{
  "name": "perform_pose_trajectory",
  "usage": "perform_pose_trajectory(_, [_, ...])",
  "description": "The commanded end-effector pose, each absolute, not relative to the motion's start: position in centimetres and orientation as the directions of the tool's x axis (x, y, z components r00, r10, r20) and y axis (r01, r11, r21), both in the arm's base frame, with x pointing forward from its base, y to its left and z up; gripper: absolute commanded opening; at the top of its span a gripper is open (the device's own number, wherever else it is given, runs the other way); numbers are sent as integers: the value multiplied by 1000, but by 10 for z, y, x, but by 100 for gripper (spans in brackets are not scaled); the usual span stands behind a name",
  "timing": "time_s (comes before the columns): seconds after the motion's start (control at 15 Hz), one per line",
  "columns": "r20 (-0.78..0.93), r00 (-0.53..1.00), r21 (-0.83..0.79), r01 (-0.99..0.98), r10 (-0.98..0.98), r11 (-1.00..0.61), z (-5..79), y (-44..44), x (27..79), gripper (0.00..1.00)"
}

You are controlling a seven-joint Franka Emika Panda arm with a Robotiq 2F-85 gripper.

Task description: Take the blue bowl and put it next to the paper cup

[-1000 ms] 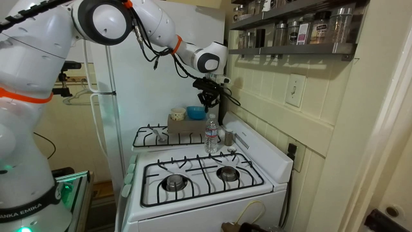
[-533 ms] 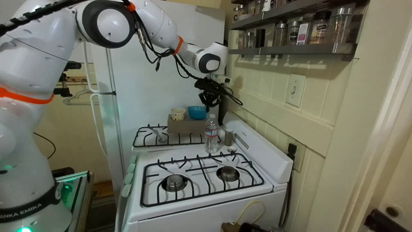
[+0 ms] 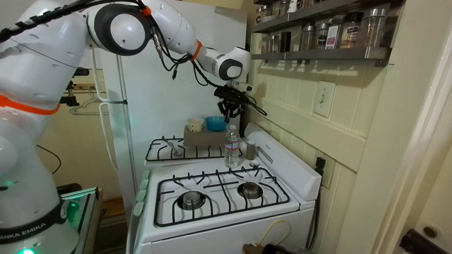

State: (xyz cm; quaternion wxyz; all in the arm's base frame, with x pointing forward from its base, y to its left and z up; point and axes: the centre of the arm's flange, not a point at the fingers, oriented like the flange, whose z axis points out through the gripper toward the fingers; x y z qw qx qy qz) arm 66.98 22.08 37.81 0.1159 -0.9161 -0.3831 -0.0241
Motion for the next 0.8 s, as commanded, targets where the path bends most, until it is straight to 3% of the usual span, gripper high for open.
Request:
perform_pose_trajectory(0.0, [107, 689, -218, 720, 717, -659, 378, 223, 677, 44])
perform_pose_trajectory(0.47, [113, 687, -198, 724, 718, -661, 419, 214, 655, 95])
perform_pose_trajectory(0.53, [105, 691, -179, 720, 715, -670, 431, 212, 647, 100])
perform_pose_trajectory(0.73, [95, 729, -192, 681, 677, -706, 448, 209, 636, 100])
